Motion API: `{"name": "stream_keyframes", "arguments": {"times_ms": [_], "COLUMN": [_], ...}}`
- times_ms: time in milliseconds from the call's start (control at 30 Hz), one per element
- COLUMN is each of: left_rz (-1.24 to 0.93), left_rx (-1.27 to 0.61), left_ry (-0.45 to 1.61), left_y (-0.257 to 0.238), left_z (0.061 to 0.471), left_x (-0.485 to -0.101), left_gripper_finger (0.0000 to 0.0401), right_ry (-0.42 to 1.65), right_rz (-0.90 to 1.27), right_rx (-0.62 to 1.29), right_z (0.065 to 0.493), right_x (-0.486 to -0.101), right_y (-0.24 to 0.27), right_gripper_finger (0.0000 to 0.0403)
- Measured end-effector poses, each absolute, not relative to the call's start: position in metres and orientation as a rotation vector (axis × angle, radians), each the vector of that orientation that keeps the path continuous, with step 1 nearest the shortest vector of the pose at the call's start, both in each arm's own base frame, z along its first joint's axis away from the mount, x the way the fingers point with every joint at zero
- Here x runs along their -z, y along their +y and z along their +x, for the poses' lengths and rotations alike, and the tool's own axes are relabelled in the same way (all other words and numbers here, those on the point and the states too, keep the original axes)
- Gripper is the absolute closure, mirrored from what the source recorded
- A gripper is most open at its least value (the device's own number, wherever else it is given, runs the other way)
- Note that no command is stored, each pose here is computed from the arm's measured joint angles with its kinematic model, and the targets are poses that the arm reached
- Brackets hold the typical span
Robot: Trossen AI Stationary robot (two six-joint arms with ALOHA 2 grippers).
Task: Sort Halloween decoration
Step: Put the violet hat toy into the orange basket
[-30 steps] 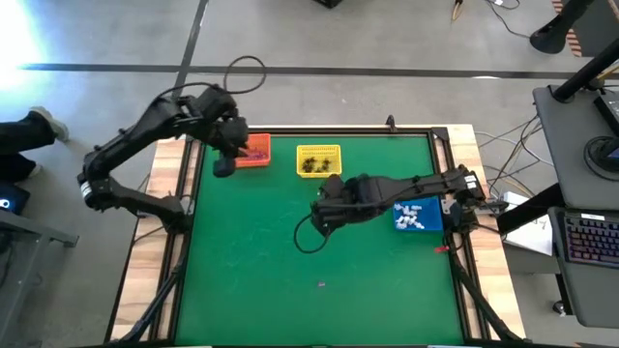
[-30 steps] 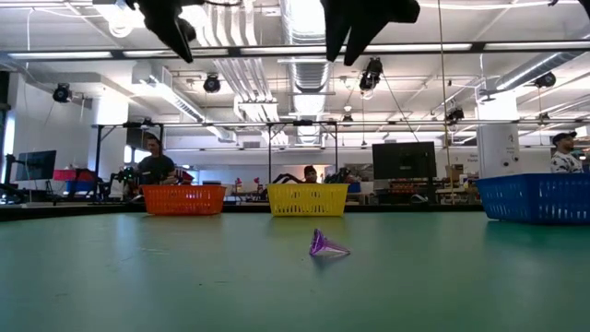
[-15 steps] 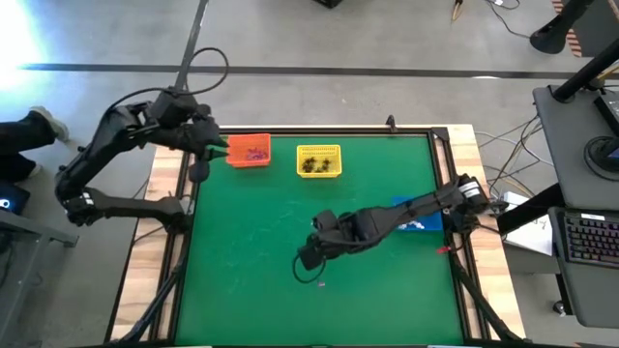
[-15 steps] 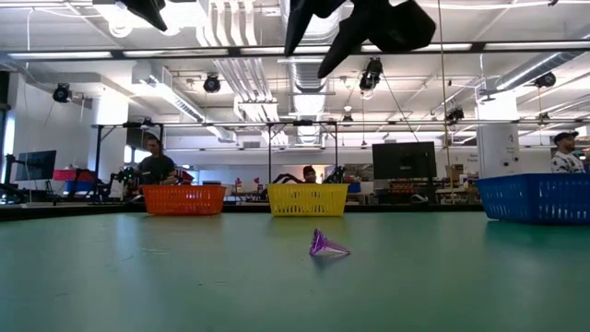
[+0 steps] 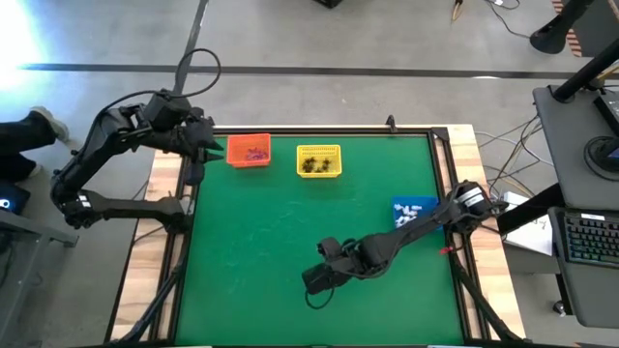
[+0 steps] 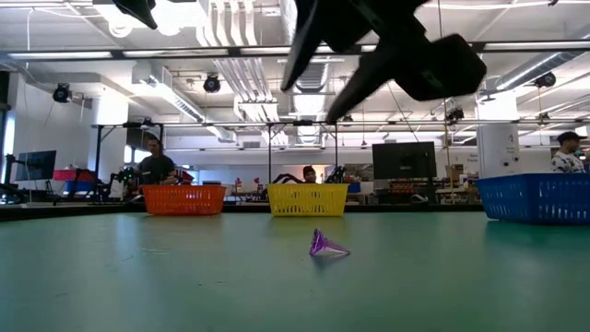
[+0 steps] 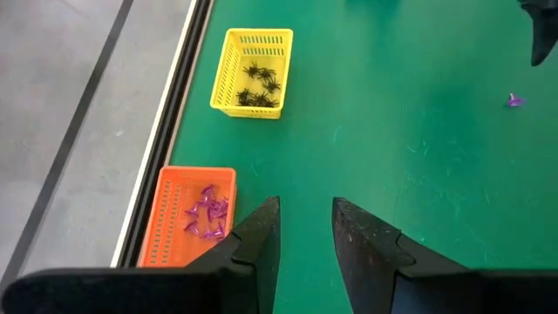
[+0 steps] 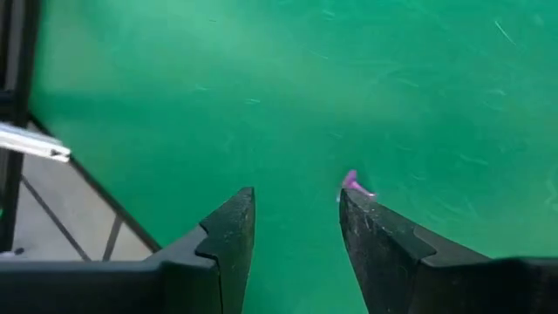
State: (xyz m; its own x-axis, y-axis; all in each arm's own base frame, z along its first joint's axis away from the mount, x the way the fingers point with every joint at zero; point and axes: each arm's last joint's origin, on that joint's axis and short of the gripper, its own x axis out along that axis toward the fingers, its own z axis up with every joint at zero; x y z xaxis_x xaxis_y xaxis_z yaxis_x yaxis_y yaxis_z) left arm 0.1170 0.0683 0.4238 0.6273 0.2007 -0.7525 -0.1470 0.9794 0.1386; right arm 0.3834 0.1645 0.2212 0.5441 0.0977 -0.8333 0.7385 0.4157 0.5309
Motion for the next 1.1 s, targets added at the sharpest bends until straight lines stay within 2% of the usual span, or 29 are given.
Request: {"name": "stream_keyframes", "arguments": {"times_ms": [267, 467, 667, 1100], "left_rz": [0.058, 0.058, 0.055, 0.042], "left_rx": [-0.202, -0.202, -0.198, -0.197], "left_ry": [0.872, 0.871, 0.875, 0.892], "left_y": [0.069, 0.069, 0.07, 0.073], "left_z": [0.118, 0.118, 0.12, 0.125], "left_x": [-0.423, -0.424, -0.423, -0.42], "left_gripper_finger": [0.0313, 0.0313, 0.0313, 0.0313], "right_ry": [0.954, 0.919, 0.969, 1.042], "right_rz": [1.107, 1.113, 1.064, 1.065], "right_rx": [0.551, 0.494, 0.52, 0.561], "right_z": [0.375, 0.387, 0.397, 0.398], "right_x": [-0.198, -0.187, -0.165, -0.155], "right_y": [0.165, 0.17, 0.175, 0.177], "right_gripper_finger": [0.0243, 0.0245, 0.0243, 0.024]}}
